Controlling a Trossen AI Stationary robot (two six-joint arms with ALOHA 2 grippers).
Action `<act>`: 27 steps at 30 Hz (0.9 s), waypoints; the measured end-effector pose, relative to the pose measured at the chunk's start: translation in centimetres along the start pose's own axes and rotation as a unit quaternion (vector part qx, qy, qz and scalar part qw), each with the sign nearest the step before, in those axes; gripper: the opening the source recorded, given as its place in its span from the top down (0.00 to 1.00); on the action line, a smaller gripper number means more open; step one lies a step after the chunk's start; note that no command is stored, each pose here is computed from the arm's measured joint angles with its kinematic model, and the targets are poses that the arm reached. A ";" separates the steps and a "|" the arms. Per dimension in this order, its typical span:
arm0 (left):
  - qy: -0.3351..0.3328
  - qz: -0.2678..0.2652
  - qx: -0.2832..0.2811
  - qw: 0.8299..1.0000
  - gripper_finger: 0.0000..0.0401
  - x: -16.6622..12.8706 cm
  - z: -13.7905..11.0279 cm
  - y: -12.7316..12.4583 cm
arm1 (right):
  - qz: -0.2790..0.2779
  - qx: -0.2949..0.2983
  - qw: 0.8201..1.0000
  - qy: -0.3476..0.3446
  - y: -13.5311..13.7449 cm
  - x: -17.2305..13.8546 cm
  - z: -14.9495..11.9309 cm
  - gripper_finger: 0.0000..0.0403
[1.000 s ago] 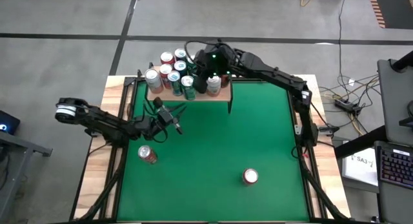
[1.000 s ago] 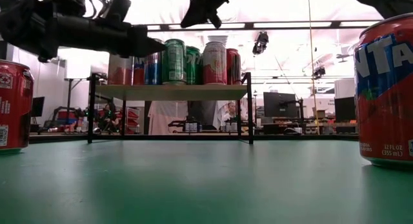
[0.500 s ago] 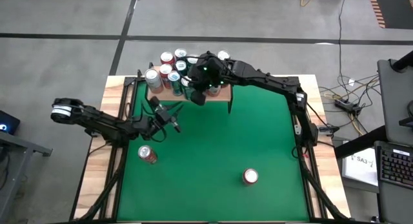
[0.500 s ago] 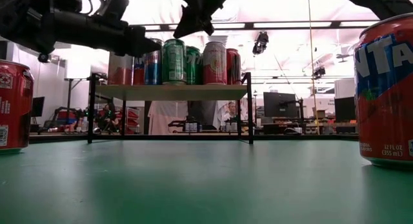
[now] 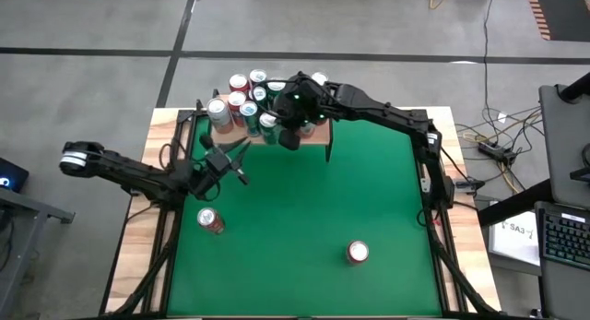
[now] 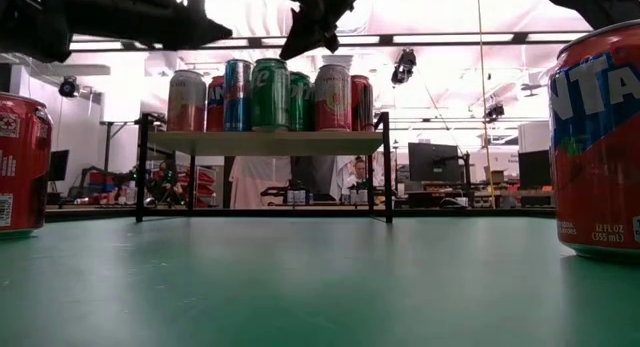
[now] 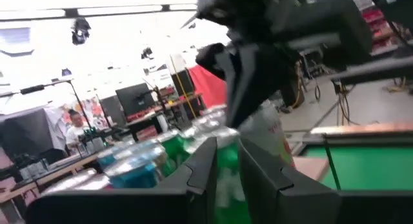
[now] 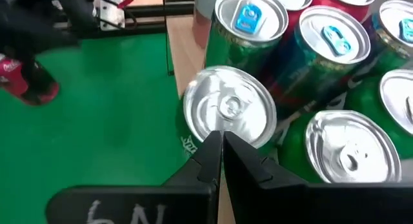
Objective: Place canned beverage on shelf
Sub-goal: Put the orange can on the shelf
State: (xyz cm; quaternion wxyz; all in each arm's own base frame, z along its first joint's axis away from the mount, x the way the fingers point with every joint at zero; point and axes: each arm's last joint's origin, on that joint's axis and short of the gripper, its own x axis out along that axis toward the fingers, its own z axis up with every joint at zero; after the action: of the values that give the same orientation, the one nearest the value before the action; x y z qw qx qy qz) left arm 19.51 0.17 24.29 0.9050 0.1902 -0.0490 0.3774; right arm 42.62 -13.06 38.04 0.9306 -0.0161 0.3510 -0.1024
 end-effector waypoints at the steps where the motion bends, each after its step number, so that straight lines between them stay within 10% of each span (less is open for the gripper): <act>1: -0.004 0.003 0.001 1.000 0.88 0.0 0.3 0.2 | -0.001 0.000 1.000 0.001 0.0 -0.2 0.0 0.98; 27: 0.091 -0.007 0.089 0.992 0.90 4.2 -3.5 -5.1 | -0.037 -0.003 0.999 -0.009 0.0 -0.3 0.3 0.98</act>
State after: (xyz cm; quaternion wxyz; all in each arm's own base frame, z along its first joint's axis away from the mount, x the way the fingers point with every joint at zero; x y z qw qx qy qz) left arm 25.87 1.07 20.44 0.8877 0.2347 0.0687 0.3901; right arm 42.60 -12.99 38.50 0.9293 -0.0333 0.3418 -0.1358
